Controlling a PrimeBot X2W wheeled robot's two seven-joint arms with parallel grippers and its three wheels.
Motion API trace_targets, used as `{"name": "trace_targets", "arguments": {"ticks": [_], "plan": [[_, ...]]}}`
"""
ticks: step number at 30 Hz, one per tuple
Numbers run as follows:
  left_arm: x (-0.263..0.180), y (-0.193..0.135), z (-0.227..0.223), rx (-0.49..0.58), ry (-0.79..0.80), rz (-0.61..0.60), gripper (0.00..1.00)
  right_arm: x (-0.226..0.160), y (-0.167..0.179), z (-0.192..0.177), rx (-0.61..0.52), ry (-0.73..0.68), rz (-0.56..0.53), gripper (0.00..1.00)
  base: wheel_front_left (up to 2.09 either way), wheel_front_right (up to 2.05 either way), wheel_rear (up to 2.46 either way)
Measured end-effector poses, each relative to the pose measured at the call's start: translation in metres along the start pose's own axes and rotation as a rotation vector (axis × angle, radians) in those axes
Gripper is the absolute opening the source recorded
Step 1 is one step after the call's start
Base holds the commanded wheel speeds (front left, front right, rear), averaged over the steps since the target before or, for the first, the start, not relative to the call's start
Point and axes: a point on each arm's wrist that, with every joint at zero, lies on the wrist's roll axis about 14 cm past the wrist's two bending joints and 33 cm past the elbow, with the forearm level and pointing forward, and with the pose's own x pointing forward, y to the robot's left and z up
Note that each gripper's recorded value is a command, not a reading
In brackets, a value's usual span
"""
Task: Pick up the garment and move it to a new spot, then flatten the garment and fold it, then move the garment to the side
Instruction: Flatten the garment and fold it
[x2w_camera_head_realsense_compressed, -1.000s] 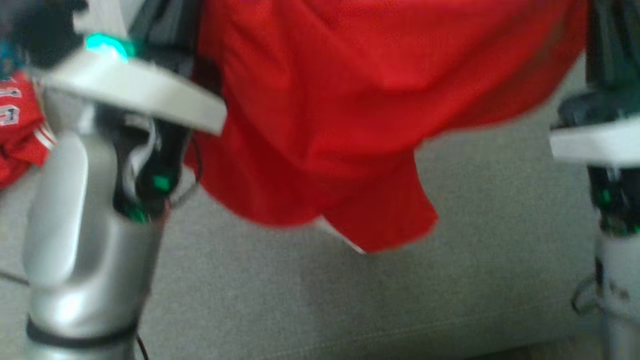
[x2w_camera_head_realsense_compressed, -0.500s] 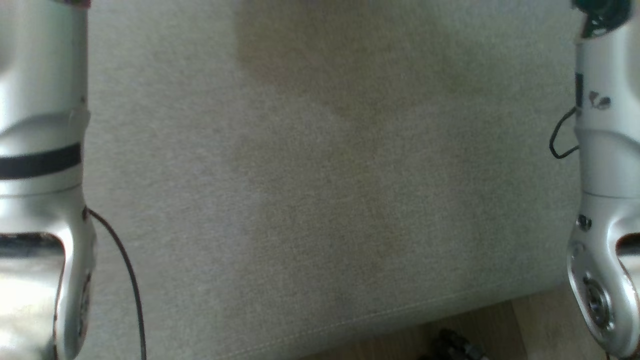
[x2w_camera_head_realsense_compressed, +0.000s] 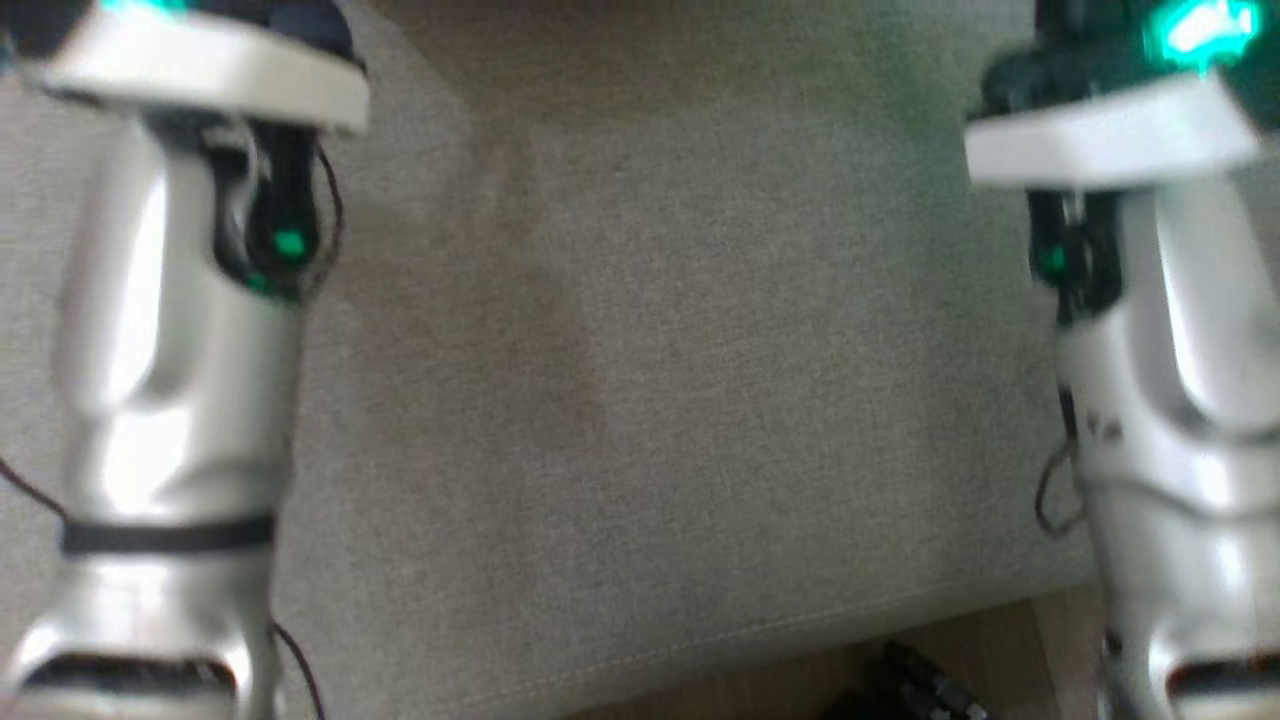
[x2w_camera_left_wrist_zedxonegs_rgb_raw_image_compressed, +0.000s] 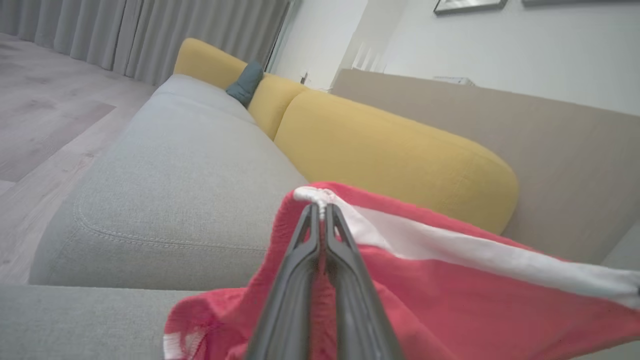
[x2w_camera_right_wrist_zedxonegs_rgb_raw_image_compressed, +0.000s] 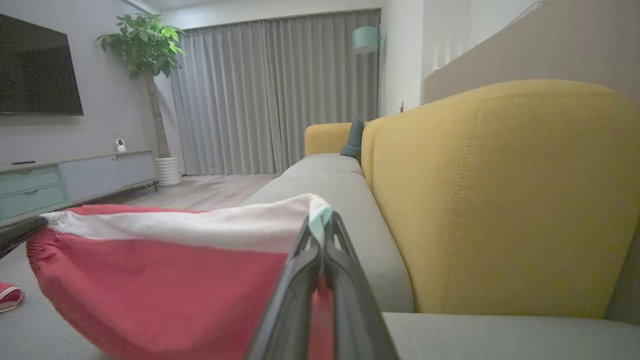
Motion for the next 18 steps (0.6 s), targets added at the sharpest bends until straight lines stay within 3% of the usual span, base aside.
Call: {"name": "trace_targets", "arguments": {"ticks": [11,18], "plan": [[-0.096,-0.03,0.024,-0.051,-0.039,0.02,0.0,-0.088,-0.011,0.032,0.043,-0.051,-0.107,0.0,0.0,0.0,0.0],[-0.159,-0.072,0.038,-0.136,-0.027,0.013,0.0,-0.154,-0.007,0.058,0.021,-0.069,-0.15,0.0,0.0,0.0,0.0]]}}
